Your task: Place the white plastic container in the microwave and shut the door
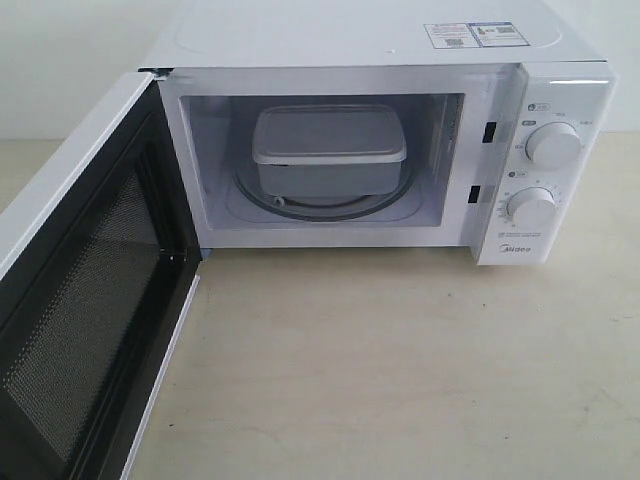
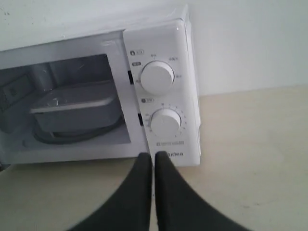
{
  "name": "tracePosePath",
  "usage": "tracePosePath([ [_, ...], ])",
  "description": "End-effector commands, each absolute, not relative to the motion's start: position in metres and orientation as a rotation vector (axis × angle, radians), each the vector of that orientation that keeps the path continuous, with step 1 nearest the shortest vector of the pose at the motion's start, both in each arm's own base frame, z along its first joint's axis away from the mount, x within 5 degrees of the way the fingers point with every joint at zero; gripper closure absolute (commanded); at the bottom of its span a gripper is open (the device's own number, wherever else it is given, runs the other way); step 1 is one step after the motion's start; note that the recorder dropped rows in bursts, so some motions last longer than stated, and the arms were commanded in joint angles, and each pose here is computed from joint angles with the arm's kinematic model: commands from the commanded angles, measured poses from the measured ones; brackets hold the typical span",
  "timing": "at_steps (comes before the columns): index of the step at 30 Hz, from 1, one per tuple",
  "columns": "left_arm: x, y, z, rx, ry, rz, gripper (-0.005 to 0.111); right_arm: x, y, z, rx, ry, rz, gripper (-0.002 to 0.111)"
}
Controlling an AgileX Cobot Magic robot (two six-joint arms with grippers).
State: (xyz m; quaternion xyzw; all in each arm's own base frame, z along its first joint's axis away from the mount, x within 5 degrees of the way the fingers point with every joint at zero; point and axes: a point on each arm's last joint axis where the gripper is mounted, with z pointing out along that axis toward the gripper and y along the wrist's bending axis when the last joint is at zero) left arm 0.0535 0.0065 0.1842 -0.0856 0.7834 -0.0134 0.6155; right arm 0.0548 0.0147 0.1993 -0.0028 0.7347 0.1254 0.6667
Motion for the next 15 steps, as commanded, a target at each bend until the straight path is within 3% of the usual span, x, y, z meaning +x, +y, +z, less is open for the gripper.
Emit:
tracePosePath([
  [1, 0.0535, 0.0065, 0.1834, -0.206, 1.802, -0.037, 0.102, 0.0544, 0.0097, 0.1899, 0.079, 1.746, 0.263, 0.108],
  [15, 0.0535, 0.0065, 0.1834, -0.206, 1.802, -0.037, 0.102, 0.0535, 0.0015, 0.1824, 0.099, 1.825, 0.138, 0.108],
])
